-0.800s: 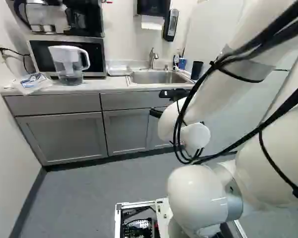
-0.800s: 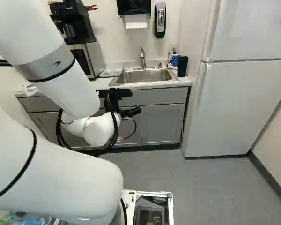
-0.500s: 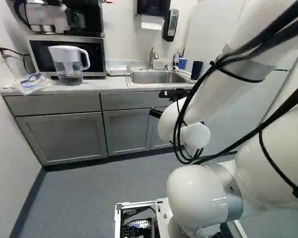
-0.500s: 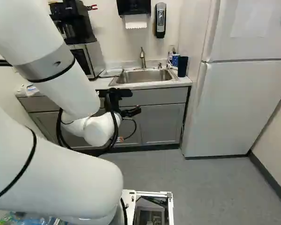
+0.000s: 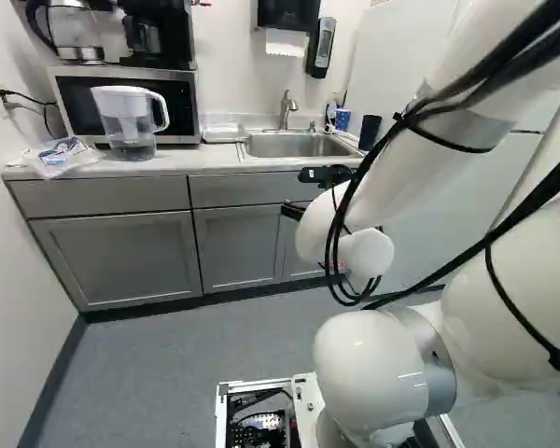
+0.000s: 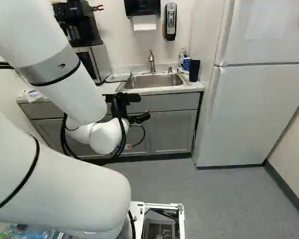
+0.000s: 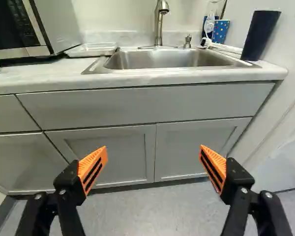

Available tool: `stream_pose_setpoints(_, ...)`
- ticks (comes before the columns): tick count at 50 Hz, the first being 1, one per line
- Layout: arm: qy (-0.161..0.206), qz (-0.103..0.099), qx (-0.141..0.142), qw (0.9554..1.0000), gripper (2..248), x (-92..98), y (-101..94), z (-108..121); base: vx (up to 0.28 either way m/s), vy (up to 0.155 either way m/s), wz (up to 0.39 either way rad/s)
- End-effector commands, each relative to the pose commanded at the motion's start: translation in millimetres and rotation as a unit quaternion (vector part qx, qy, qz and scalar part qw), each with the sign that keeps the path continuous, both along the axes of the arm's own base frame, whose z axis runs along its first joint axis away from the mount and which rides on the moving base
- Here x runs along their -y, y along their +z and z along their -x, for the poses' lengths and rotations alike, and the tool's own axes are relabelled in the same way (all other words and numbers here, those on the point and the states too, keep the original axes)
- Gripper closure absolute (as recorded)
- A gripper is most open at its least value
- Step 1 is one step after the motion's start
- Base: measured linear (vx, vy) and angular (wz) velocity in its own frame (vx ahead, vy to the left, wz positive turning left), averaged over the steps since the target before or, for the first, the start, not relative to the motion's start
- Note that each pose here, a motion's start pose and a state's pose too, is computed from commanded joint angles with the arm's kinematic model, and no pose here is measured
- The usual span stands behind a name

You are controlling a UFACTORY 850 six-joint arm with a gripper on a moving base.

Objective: Rinse the cup and place it in the tray

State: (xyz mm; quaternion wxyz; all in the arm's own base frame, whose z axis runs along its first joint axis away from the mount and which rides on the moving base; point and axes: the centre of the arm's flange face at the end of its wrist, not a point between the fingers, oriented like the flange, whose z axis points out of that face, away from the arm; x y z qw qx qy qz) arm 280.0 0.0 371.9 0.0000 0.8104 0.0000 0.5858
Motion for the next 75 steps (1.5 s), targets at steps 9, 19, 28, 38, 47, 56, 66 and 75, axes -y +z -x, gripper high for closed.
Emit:
stream_pose_setpoints(9,0.0,0.0,0.01,1.0,3,0.0,9.5,-15.2,0.0,0.0,0.0)
stream_pose_setpoints(19,0.001,0.0,0.021,0.9998,3,-0.4,20.6,-32.6,0.0,0.0,0.0)
stream_pose_setpoints(28,0.002,0.0,0.031,0.9995,3,-1.1,30.3,-46.5,0.0,0.0,0.0)
stream_pose_setpoints(38,0.002,0.0,0.043,0.9991,3,-1.1,40.8,-58.1,0.0,0.0,0.0)
stream_pose_setpoints(47,0.002,0.0,0.054,0.9985,3,-1.1,49.9,-63.9,0.0,0.0,0.0)
stream_pose_setpoints(56,0.002,0.0,0.065,0.9979,3,-1.1,59.4,-72.4,0.0,0.0,0.0)
stream_pose_setpoints(66,0.002,0.0,0.076,0.9971,3,-1.1,69.7,-82.3,0.0,0.0,0.0)
stream_pose_setpoints(75,0.001,0.0,0.083,0.9966,3,-1.1,78.6,-91.3,0.0,0.0,0.0)
